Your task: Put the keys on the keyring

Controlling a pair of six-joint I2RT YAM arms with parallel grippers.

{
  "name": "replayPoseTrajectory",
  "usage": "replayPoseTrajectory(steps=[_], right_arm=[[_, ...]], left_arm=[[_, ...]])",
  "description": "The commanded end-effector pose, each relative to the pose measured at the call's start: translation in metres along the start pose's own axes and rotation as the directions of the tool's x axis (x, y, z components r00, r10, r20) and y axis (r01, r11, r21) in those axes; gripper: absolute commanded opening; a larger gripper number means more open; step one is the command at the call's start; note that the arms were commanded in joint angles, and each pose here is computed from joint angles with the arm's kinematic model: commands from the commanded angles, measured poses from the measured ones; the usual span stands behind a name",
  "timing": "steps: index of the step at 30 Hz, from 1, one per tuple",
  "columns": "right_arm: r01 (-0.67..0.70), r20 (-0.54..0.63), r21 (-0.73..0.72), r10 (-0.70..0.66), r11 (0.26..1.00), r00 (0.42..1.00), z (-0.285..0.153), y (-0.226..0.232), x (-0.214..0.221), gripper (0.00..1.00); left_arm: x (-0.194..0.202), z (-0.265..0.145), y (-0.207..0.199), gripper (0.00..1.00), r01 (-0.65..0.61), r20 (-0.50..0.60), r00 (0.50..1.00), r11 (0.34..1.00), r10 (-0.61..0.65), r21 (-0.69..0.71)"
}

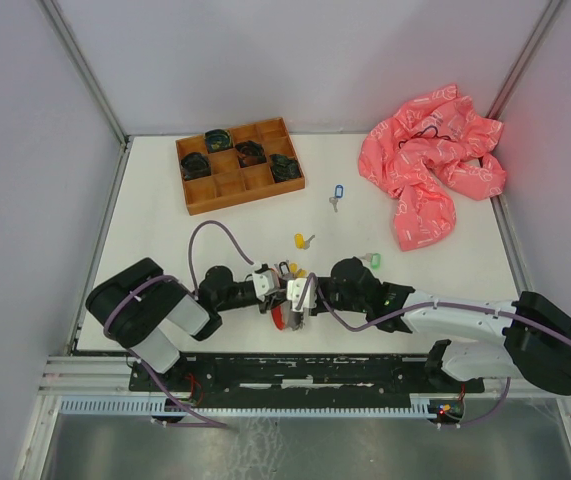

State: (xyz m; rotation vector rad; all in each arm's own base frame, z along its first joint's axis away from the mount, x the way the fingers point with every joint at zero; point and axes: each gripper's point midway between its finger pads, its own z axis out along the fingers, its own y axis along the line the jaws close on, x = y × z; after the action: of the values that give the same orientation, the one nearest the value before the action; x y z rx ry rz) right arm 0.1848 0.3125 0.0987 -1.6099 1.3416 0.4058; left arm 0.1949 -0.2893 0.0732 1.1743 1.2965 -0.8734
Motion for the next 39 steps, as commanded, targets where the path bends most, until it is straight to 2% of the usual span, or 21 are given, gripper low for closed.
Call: replayPoseTrajectory(steps=[1,3,7,8,18,22,26,29,34,39], right_arm=[[0.025,0.077,0.025,-0.027,0.999,0.997,-0.003,-0.013,-0.025,0.01],[0.027,0.079,0.018,-0.029,0.999,0.996,-0.002,-0.013,-0.026,0.01],[0.012,0.037,0.020,-0.013,1.000,0.999,-0.005,-0.012,-0.019,0.01],[0.000,0.024,0.027,-0.001,1.000,1.000,-0.007,-0.013,-0.016,0.01],[-0.134,-0.085,0.067,0.139,0.989,0.987,-0.021,-0.005,0.011,0.01],[-0.154,-0.065,0.060,0.157,0.986,0.985,-0.017,-0.002,0.009,0.01],[-0.116,0.029,0.090,0.114,0.989,0.993,-0.021,-0.011,-0.008,0.19],[-0.081,0.084,0.086,0.073,0.993,0.994,-0.022,-0.012,-0.018,0.28],[-0.036,0.125,0.013,0.034,0.999,0.992,-0.013,-0.003,-0.028,0.31],[-0.021,0.146,-0.002,0.021,1.000,0.989,-0.005,-0.002,-0.032,0.34]], left_arm=[[-0.012,0.008,0.000,0.32,-0.002,0.037,0.999,0.999,0.001,0.047],[-0.011,0.009,0.000,0.26,-0.003,0.030,1.000,0.998,0.002,0.055],[-0.010,0.008,-0.001,0.04,-0.007,0.024,1.000,0.998,0.005,0.060],[-0.010,0.007,-0.001,0.03,-0.007,0.023,1.000,0.998,0.006,0.057],[-0.022,0.002,0.002,0.03,-0.005,0.050,0.999,0.999,0.003,0.038],[-0.026,0.001,0.002,0.03,-0.003,0.048,0.999,0.999,0.001,0.042],[-0.024,0.000,0.002,0.03,-0.002,0.030,1.000,0.999,0.001,0.039],[-0.025,0.000,0.003,0.03,0.004,0.028,1.000,0.999,-0.005,0.037],[-0.025,0.002,0.004,0.03,0.030,0.020,0.999,0.999,-0.031,0.039],[-0.025,0.004,0.003,0.03,0.057,0.014,0.998,0.997,-0.058,0.045]])
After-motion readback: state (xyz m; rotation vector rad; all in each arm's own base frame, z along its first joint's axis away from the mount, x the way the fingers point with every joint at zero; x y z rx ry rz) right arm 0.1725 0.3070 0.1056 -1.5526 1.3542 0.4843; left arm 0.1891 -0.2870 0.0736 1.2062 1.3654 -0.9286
